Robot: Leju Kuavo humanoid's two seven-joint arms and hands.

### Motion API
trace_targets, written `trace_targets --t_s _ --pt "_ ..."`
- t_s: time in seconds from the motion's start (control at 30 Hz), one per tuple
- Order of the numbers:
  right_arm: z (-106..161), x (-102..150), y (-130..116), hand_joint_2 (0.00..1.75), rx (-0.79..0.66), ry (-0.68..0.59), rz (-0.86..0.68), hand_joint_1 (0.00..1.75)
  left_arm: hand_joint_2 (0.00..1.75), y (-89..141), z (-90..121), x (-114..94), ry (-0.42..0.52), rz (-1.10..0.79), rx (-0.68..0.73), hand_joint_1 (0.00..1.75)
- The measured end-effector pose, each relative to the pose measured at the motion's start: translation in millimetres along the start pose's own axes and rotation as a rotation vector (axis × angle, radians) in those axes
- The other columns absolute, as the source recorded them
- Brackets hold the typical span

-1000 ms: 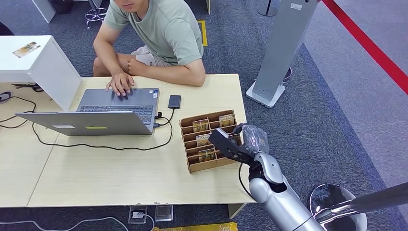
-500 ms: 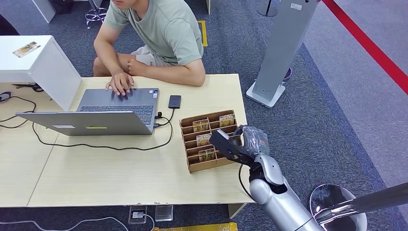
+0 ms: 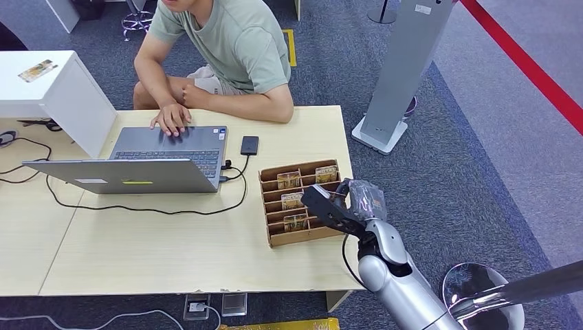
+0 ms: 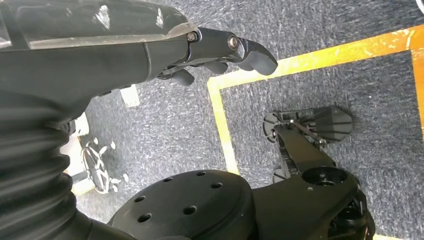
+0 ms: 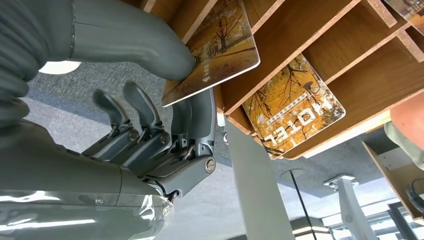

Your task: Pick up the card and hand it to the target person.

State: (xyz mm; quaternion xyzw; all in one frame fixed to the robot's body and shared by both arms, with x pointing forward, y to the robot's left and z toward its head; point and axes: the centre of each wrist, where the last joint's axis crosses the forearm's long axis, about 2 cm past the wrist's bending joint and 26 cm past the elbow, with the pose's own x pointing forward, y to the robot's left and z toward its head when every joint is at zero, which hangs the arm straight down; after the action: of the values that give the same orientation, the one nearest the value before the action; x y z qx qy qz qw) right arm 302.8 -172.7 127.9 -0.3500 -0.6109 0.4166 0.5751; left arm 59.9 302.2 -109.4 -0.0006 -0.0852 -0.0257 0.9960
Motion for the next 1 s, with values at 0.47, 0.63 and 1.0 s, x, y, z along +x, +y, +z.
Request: trace_targets --t_s 0.47,0.63,1.0 --pt "7 -2 -1 1.75 -0.172 -0.141 -0.101 1.47 1.75 0 0 0 -0.006 0.014 0.01 0.0" --pt "15 -3 -12 1.75 -0.402 -0.295 -0.232 1.47 1.75 0 0 -1 -0.005 0.018 0.011 0.0" --pt "18 -2 -20 1.75 -0.387 -0.302 -0.41 1.47 1.75 -1 0 -1 0.001 0.034 0.01 0.0"
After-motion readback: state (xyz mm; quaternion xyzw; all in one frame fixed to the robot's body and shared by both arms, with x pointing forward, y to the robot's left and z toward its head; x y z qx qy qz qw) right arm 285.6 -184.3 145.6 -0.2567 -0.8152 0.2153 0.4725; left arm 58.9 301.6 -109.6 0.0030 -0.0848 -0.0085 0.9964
